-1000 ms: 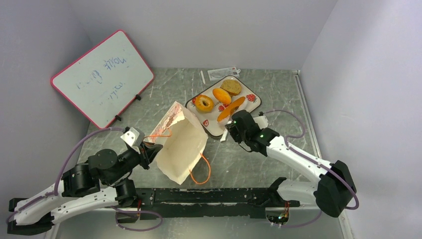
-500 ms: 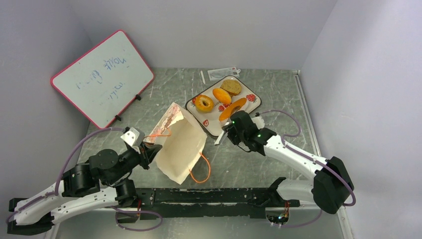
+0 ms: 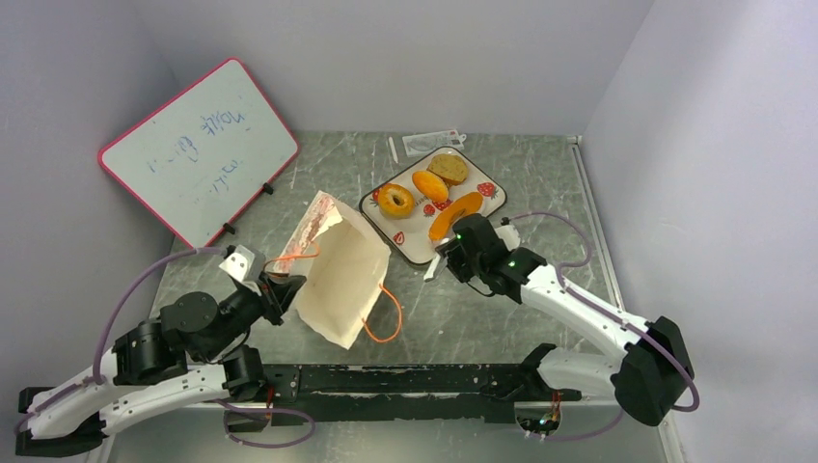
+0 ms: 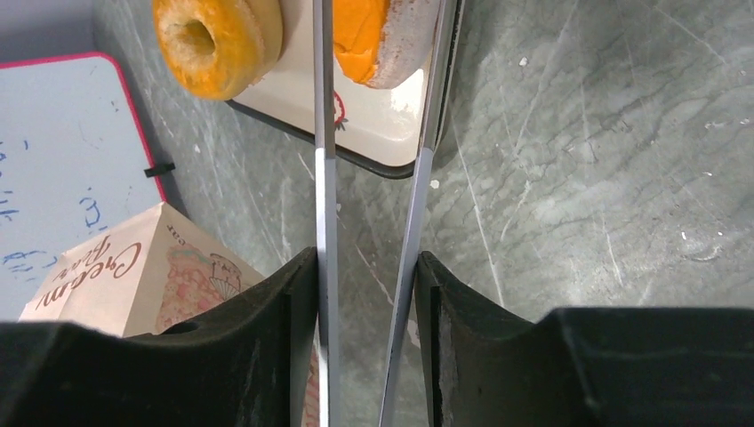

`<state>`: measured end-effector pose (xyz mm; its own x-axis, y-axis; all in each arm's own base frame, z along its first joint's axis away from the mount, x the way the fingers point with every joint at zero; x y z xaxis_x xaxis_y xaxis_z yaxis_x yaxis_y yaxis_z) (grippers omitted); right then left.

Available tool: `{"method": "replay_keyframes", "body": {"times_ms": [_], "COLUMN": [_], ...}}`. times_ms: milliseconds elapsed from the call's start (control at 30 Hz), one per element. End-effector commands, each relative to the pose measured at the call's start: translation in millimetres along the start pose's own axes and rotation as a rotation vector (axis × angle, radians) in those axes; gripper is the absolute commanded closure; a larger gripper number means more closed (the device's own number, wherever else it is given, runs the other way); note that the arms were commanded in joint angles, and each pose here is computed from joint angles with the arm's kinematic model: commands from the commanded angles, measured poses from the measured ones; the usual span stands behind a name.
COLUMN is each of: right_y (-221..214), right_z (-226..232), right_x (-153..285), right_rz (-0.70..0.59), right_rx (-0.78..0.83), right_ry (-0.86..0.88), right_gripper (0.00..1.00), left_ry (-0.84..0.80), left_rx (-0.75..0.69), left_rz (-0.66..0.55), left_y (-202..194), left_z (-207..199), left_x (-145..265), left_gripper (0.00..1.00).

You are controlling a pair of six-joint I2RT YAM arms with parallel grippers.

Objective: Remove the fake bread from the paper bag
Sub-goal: Place the fake bread in the container.

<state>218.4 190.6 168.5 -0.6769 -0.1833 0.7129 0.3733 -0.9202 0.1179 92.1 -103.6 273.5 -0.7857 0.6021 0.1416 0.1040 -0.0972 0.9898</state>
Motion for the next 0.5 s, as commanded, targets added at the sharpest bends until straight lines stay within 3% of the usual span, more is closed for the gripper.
{"method": "replay_keyframes", "body": {"times_ms": [0, 467], "right_y": [6.7, 14.9], "right_z": [13.1, 14.8], "right_x": [16.7, 34.9], "right_rz": [-0.014, -0.042], "right_rx": [-0.01, 0.013], "right_ry": [0.034, 0.037], "right_gripper": [0.55, 0.54], "left_ry": [0.044, 0.112], "left_rx": [0.058, 0.192], "left_rz": [-0.071, -0.121], "left_y": [13.8, 33.1], "left_z": [7.4, 12.1], "left_x": [4.8, 5.6], "left_gripper": [0.93, 0.93]}}
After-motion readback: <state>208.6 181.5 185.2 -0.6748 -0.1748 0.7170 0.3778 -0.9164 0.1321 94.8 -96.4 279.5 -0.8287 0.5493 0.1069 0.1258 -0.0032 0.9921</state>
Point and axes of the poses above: each gripper's point midway between its finger pads, its own x axis back along the fingers, its own z axis along the line the jaws close on, y = z × x, the point moved 6 cm from there along x, back along the fingers, and after that the axes turned 14 degrees about -x, right-handed, at the moved point
